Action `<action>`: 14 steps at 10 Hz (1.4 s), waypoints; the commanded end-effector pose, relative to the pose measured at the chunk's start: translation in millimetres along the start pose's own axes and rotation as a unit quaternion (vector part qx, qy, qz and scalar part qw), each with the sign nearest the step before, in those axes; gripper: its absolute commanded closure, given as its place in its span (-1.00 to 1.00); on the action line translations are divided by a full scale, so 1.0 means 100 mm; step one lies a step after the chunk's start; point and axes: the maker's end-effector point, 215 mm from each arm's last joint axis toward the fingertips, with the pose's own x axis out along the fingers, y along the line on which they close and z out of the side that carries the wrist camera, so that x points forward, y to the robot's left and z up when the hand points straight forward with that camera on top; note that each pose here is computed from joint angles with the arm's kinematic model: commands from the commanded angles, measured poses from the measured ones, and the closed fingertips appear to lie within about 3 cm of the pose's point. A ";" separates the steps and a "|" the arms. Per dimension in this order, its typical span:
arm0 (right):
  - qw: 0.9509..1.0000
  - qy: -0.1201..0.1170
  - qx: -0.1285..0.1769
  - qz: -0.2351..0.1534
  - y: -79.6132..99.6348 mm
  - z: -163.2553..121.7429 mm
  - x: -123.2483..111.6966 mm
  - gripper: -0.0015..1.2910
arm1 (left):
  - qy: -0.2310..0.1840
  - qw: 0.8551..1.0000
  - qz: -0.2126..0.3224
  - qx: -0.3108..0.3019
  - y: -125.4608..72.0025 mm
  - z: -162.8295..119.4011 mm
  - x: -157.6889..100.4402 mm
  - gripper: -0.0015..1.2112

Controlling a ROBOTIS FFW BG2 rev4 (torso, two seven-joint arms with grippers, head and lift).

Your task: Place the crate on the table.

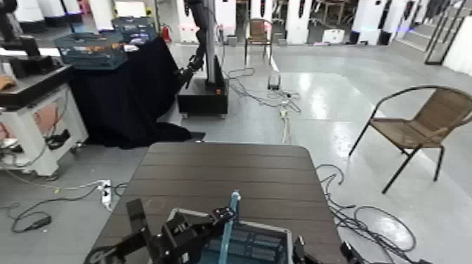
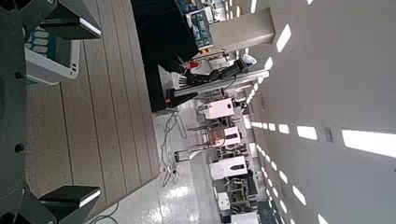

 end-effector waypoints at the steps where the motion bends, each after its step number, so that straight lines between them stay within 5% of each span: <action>1: 1.000 -0.001 0.000 0.000 0.00 0.00 0.00 -0.80 | -0.002 1.000 0.000 -0.002 0.01 0.01 0.00 0.98; 14: 1.000 0.001 0.005 -0.001 0.01 -0.02 0.00 -0.80 | 0.012 1.000 -0.025 -0.007 -0.05 0.32 0.39 0.98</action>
